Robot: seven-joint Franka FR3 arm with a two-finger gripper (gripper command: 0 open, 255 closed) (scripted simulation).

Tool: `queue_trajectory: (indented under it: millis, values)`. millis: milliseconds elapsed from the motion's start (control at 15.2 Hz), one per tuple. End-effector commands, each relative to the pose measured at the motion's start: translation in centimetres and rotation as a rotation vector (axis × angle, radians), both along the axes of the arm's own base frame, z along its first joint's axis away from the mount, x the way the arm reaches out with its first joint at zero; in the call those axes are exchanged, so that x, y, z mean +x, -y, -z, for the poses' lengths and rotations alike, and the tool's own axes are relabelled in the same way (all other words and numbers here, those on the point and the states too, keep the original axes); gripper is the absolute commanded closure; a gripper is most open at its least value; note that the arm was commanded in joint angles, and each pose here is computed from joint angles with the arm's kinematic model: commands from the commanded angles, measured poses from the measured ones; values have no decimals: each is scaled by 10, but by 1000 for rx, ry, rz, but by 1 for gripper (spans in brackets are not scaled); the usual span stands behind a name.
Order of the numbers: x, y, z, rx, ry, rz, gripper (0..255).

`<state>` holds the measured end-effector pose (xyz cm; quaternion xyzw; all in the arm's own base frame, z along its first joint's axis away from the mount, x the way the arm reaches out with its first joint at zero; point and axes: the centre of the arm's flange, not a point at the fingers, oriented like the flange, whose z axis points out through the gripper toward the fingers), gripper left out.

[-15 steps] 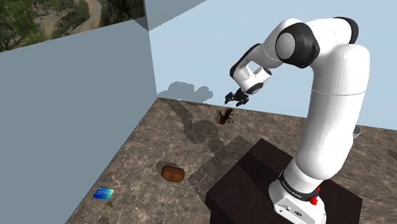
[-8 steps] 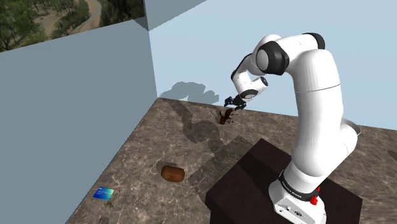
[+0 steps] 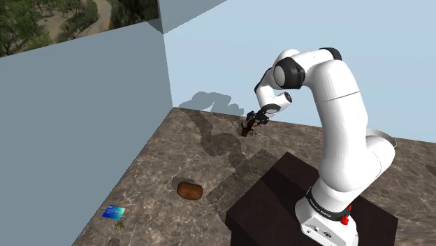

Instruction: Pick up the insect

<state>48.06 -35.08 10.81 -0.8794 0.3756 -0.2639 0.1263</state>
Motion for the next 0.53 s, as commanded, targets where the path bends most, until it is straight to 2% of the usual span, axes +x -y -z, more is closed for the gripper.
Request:
queue_trajectory:
  millis: [0, 132, 198, 462]
  values:
    - [-1, 2, 11, 0, 1, 0, 0]
    - [-1, 2, 14, 0, 1, 0, 0]
    - [-1, 2, 14, 0, 1, 0, 255]
    - [0, 2, 13, 0, 1, 0, 255]
